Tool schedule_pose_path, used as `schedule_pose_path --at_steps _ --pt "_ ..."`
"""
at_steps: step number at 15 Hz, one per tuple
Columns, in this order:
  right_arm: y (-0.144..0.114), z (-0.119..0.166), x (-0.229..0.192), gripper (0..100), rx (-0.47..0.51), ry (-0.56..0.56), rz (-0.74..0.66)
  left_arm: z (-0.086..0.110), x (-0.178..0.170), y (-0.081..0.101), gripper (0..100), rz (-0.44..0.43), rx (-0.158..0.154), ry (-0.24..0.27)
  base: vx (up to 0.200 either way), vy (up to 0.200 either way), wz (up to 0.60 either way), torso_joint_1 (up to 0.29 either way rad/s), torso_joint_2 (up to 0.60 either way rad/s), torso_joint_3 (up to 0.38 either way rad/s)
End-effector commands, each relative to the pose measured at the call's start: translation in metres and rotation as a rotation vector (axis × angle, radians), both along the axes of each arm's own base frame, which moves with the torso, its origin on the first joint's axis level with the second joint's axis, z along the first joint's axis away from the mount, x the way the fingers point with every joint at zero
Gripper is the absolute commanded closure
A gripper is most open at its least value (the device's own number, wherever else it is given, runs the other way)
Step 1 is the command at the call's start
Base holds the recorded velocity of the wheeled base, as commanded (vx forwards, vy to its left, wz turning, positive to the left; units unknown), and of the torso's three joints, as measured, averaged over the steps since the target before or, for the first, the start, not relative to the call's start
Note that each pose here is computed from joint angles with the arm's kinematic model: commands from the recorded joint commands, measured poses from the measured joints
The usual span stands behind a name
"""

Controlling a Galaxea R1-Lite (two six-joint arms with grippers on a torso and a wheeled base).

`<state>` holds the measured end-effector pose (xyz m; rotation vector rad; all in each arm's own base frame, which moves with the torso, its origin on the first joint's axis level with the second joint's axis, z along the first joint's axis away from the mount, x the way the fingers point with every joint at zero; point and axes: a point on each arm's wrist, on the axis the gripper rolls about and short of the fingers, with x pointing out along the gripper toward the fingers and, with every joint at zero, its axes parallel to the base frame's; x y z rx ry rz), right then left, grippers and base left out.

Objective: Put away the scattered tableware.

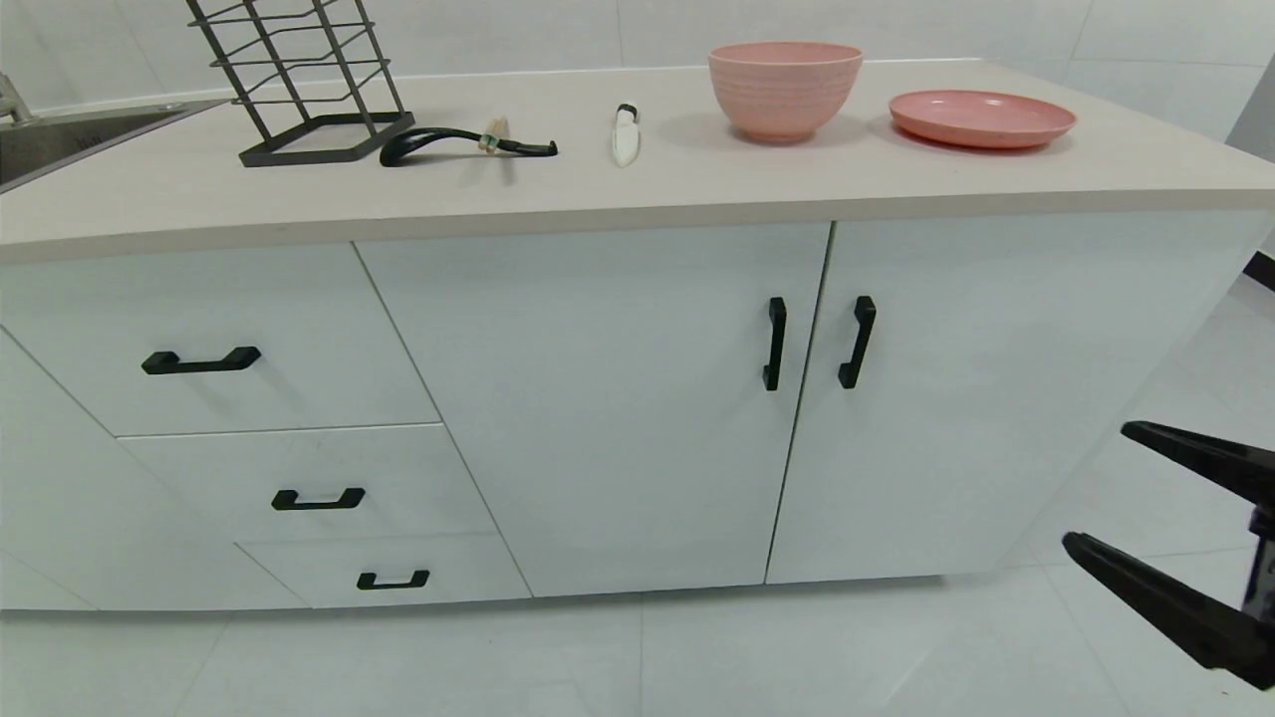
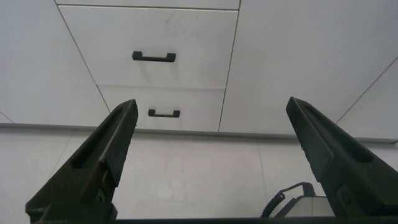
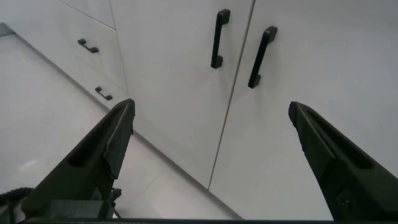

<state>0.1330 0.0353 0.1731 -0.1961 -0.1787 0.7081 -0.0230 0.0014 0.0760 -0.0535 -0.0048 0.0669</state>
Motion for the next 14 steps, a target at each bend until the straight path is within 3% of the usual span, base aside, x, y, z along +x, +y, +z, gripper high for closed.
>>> schedule_pose_path --at_steps 1,7,8,9,10,12,14 --pt "0.009 -0.012 0.049 0 -0.035 0.076 0.032 0.000 0.000 0.000 0 0.000 0.000 0.000 0.000 0.000 0.00 0.000 0.00 0.000" --pt "0.028 -0.020 0.117 0 -0.047 0.067 0.074 0.002 0.000 -0.001 0 -0.027 -0.001 -0.025 0.000 0.000 0.00 0.000 0.00 0.000" --pt "0.032 -0.021 0.126 0 -0.047 0.065 0.082 0.008 0.000 -0.001 0 -0.029 -0.006 -0.083 0.000 0.000 0.00 0.000 0.00 0.000" --pt "0.040 -0.023 0.137 0 -0.046 0.064 0.101 0.029 -0.004 -0.001 0 -0.039 -0.002 -0.283 0.000 0.000 0.00 0.000 0.00 0.000" --pt "0.045 -0.025 0.145 0 -0.047 0.064 0.111 0.038 -0.008 -0.002 0 -0.069 0.008 -0.365 0.000 0.000 0.00 0.000 0.00 0.000" --pt "0.049 -0.030 0.150 0 -0.050 0.077 0.122 0.052 -0.014 -0.004 0 -0.155 0.028 -0.413 0.000 0.000 0.00 0.000 0.00 0.000" --pt "0.050 -0.027 0.148 0 -0.047 0.061 0.125 0.100 -0.015 -0.007 0 -0.308 0.071 -0.372 0.000 0.000 0.00 0.000 0.00 0.000"
